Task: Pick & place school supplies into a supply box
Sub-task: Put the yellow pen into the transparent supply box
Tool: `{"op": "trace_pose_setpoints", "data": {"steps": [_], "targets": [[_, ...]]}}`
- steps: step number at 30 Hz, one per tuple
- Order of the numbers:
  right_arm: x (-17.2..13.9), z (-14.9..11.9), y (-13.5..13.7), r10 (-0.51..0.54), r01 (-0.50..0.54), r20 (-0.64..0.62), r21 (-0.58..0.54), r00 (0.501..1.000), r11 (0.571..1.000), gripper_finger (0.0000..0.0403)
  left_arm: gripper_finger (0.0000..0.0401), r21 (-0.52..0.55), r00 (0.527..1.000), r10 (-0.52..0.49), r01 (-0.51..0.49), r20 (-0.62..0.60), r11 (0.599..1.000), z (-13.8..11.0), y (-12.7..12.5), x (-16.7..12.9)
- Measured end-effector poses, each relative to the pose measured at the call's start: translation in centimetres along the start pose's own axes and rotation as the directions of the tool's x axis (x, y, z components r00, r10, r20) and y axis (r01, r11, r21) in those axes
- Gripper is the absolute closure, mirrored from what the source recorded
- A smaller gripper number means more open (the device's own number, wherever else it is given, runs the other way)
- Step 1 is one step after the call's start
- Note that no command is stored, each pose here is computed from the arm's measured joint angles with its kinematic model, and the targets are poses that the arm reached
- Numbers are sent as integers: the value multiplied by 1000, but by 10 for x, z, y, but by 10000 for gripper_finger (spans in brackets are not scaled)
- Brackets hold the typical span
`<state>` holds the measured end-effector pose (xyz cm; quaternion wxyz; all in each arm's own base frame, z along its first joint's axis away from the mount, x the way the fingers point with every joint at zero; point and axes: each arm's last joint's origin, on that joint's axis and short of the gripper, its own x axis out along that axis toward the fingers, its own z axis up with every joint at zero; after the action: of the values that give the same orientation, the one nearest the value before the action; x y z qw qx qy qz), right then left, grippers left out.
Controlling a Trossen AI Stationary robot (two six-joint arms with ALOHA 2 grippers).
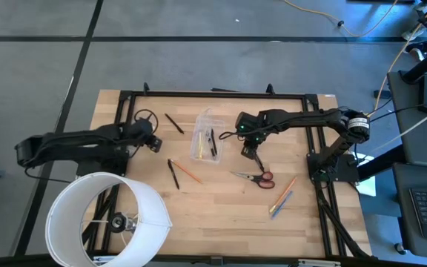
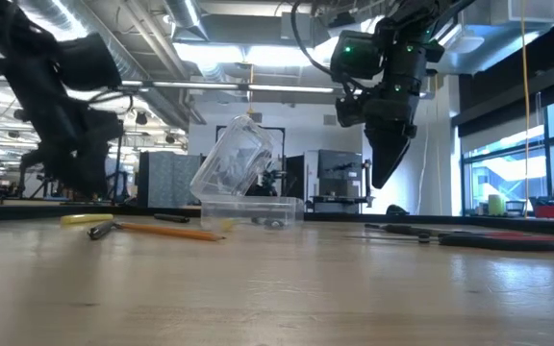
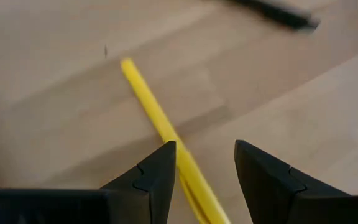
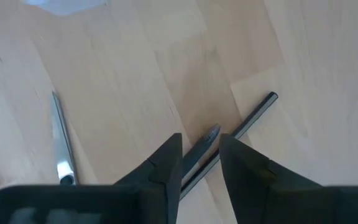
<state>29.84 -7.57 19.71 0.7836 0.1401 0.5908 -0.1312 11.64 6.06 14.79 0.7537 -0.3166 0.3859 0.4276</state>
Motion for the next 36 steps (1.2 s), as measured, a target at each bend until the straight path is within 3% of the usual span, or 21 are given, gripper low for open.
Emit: {"op": "trace_pose_setpoints", "data": {"steps": [8,15,29,36], "targets": [[0,0,0,0,0,0,-22,1000,1000,292,244,-44,988,76,-83,-132,996,-5,-1,18],[0,0,0,0,0,0,-27,1000,1000,292,249,-42,978,109,-118,-175,992,-7,-2,24],[0,1,0,2,-1,11,-73,1000,997,292,351,-4,979,105,-108,-177,994,-8,-2,25],[0,1,0,1,0,11,-73,1000,997,292,356,40,985,97,-92,-146,995,-2,-5,21]]}}
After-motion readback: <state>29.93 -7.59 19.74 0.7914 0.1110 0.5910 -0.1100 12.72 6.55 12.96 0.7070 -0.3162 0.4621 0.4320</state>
